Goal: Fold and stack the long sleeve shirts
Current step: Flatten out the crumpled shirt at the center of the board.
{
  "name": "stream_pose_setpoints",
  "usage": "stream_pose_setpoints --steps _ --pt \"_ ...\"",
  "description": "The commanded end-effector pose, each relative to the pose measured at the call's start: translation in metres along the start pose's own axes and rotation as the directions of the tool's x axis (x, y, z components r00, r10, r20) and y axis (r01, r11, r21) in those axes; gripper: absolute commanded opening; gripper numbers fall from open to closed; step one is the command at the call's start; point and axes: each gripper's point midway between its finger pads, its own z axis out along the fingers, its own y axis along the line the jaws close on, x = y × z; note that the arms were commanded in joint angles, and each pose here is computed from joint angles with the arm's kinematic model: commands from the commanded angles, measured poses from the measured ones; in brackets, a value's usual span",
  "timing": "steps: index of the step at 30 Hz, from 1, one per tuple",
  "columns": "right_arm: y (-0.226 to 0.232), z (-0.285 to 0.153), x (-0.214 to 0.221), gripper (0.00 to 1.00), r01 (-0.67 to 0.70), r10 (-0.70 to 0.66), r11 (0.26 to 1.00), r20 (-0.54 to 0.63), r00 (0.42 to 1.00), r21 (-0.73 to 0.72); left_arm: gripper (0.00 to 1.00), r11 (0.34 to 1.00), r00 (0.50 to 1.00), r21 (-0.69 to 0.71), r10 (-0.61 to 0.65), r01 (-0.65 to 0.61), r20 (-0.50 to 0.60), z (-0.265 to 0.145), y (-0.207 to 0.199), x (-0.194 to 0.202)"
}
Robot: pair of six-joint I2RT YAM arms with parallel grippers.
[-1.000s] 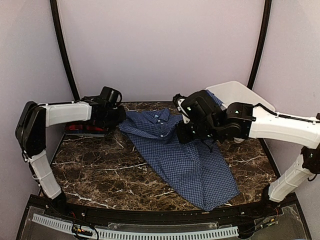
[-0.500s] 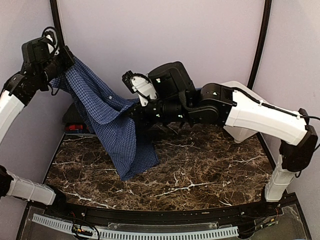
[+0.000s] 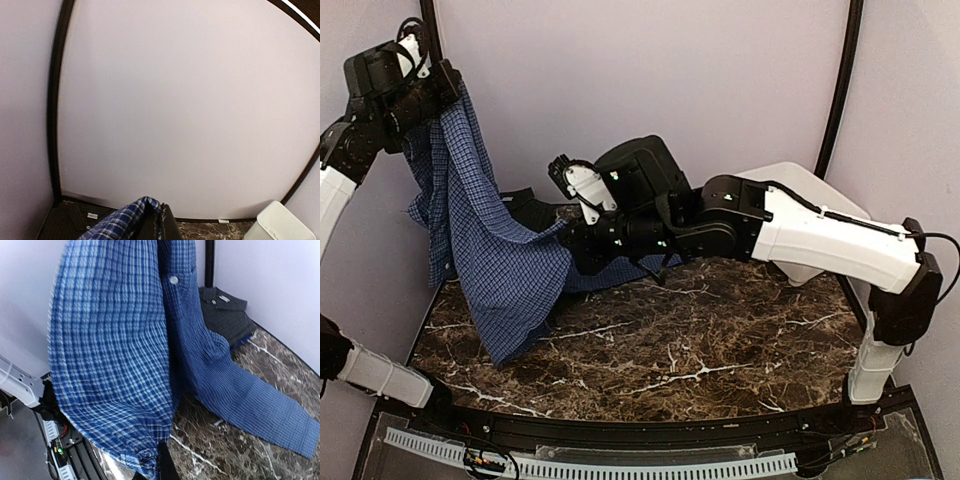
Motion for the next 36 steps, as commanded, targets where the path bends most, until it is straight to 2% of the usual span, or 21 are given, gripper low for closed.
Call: stream_pose_setpoints --steps 1,3,5,6,7,8,9,10,13,15,19,21,23,25,26,27,28,29,30,31,36 --pt "-0.061 -0.014 0.035 0.0 -0.16 0.165 0.975 -0.026 0.986 0.153 0.0 0.957 0.962 0.289 0.059 0.022 -0.266 0.05 -0.068 0.084" --pt "-0.09 -0.021 0.069 0.0 -0.222 0.239 0.95 -0.053 0.97 0.222 0.0 0.942 0.928 0.336 0.107 0.021 -0.356 0.069 -0.097 0.132" --pt "-0.116 -0.031 0.108 0.0 -0.273 0.308 0.915 -0.077 0.948 0.298 0.0 0.926 0.862 0.377 0.189 0.003 -0.471 0.093 -0.13 0.21" --pt "-0.127 -0.039 0.129 0.0 -0.295 0.342 0.895 -0.091 0.935 0.336 0.0 0.906 0.844 0.422 0.209 0.022 -0.493 0.089 -0.155 0.227" --pt "-0.136 -0.045 0.151 0.0 -0.31 0.373 0.874 -0.111 0.921 0.374 0.0 0.89 0.795 0.453 0.244 0.043 -0.555 0.094 -0.174 0.274" --pt "-0.147 -0.052 0.186 0.0 -0.31 0.405 0.848 -0.15 0.902 0.43 0.0 0.882 0.783 0.466 0.24 0.07 -0.573 0.096 -0.187 0.287" --pt "-0.153 -0.059 0.207 0.0 -0.32 0.437 0.825 -0.167 0.884 0.466 0.0 0.87 0.731 0.485 0.274 0.089 -0.625 0.097 -0.203 0.334" --pt "-0.157 -0.067 0.229 0.0 -0.327 0.466 0.804 -0.185 0.865 0.496 0.0 0.86 0.731 0.499 0.271 0.108 -0.626 0.1 -0.216 0.339" --pt "-0.168 -0.091 0.28 0.0 -0.365 0.553 0.74 -0.202 0.809 0.565 0.02 0.831 0.668 0.535 0.314 0.149 -0.675 0.104 -0.259 0.404" --pt "-0.174 -0.107 0.304 0.0 -0.374 0.592 0.702 -0.206 0.779 0.605 0.11 0.822 0.649 0.542 0.317 0.176 -0.692 0.105 -0.275 0.425" --pt "-0.176 -0.129 0.325 0.0 -0.396 0.636 0.662 -0.197 0.746 0.637 0.24 0.826 0.646 0.525 0.288 0.207 -0.707 0.107 -0.282 0.428" --pt "-0.175 -0.136 0.328 0.0 -0.404 0.646 0.655 -0.196 0.737 0.639 0.44 0.839 0.652 0.514 0.291 0.177 -0.7 0.106 -0.276 0.419" --pt "-0.175 -0.141 0.327 0.02 -0.408 0.649 0.652 -0.193 0.736 0.639 0.57 0.858 0.657 0.497 0.3 0.131 -0.692 0.105 -0.265 0.408" --pt "-0.175 -0.142 0.318 0.16 -0.409 0.638 0.662 -0.186 0.747 0.629 0.67 0.882 0.662 0.464 0.299 0.082 -0.687 0.101 -0.249 0.395" --pt "-0.175 -0.141 0.312 0.27 -0.404 0.629 0.667 -0.182 0.756 0.626 0.69 0.894 0.696 0.444 0.281 0.061 -0.66 0.1 -0.243 0.37" --pt "-0.177 -0.14 0.305 0.36 -0.392 0.613 0.675 -0.18 0.769 0.625 0.71 0.906 0.675 0.42 0.283 0.045 -0.682 0.096 -0.23 0.38" --pt "-0.178 -0.138 0.297 0.45 -0.378 0.595 0.685 -0.179 0.783 0.623 0.72 0.911 0.711 0.409 0.257 0.047 -0.654 0.093 -0.225 0.354" --pt "-0.178 -0.136 0.288 0.53 -0.365 0.576 0.696 -0.177 0.798 0.618 0.73 0.924 0.685 0.381 0.254 0.037 -0.683 0.088 -0.209 0.368" --pt "-0.179 -0.133 0.28 0.6 -0.351 0.555 0.709 -0.177 0.813 0.612 0.74 0.927 0.728 0.371 0.218 0.053 -0.65 0.085 -0.203 0.338" --pt "-0.18 -0.13 0.272 0.66 -0.335 0.534 0.72 -0.176 0.827 0.608 0.75 0.94 0.695 0.337 0.215 0.042 -0.686 0.078 -0.185 0.358" --pt "-0.174 -0.1 0.228 0.86 -0.275 0.409 0.808 -0.159 0.899 0.521 0.75 0.979 0.701 0.195 0.092 0.068 -0.707 0.043 -0.105 0.349"
